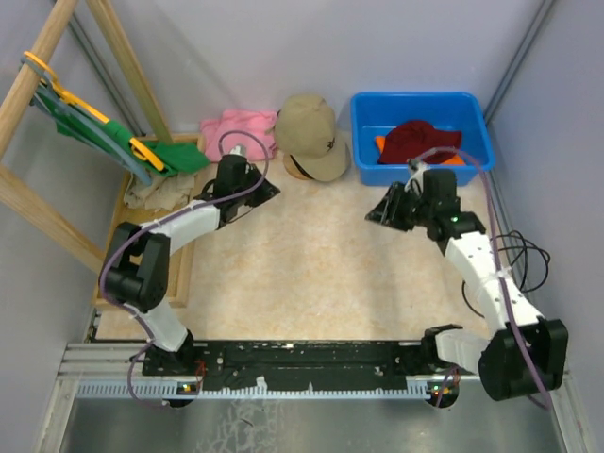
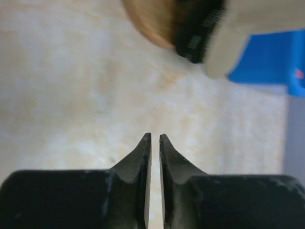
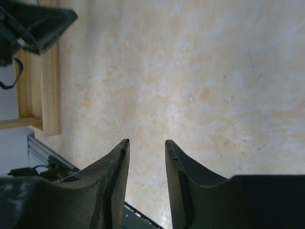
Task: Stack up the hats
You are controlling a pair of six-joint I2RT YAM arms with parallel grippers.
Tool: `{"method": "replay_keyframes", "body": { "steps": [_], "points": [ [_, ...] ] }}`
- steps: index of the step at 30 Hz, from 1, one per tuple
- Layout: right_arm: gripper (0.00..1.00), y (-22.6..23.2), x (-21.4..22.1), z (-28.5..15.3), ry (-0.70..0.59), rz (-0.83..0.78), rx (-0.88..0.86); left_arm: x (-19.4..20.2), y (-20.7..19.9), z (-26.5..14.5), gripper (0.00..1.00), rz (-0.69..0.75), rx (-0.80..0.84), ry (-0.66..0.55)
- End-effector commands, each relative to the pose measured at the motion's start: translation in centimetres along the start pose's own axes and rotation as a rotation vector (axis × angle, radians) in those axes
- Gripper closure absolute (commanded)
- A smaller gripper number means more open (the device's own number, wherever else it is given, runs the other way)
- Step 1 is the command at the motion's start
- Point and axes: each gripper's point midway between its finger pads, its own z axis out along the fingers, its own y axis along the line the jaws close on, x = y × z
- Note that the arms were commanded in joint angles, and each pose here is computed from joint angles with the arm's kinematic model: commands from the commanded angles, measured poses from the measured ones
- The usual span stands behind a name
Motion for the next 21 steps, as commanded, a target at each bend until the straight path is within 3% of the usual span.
{"method": "replay_keyframes", "body": {
  "steps": [1, 5, 9, 15, 19, 21],
  "points": [
    [0.58, 2.3, -6.8, -7.0, -0.234, -0.144, 0.166, 2.4, -6.3, -5.1, 0.73, 0.133, 0.187, 0.096],
    [0.34, 2.8, -9.9, -13.0, -0.359, -0.135, 0.349, 4.0, -10.0, -8.0, 0.44, 0.235, 0.305, 0.168],
    [0.19, 1.7, -10.3, -18.6, -0.42, -0.06, 0.556, 5.1, -12.5, -9.5, 0.32, 0.273, 0.422, 0.247],
    [0.06, -1.8, -8.3, -27.4, -0.489, 0.043, 0.948, 5.6, -14.3, -10.2, 0.29, 0.278, 0.519, 0.285],
    [0.03, -2.2, -8.0, -31.0, -0.564, 0.081, 1.01, 6.3, -14.5, -10.3, 0.28, 0.252, 0.556, 0.304],
    [0.03, -3.4, -7.2, -31.8, -0.537, 0.108, 1.049, 6.8, -14.4, -10.2, 0.29, 0.244, 0.572, 0.322]
  ]
}}
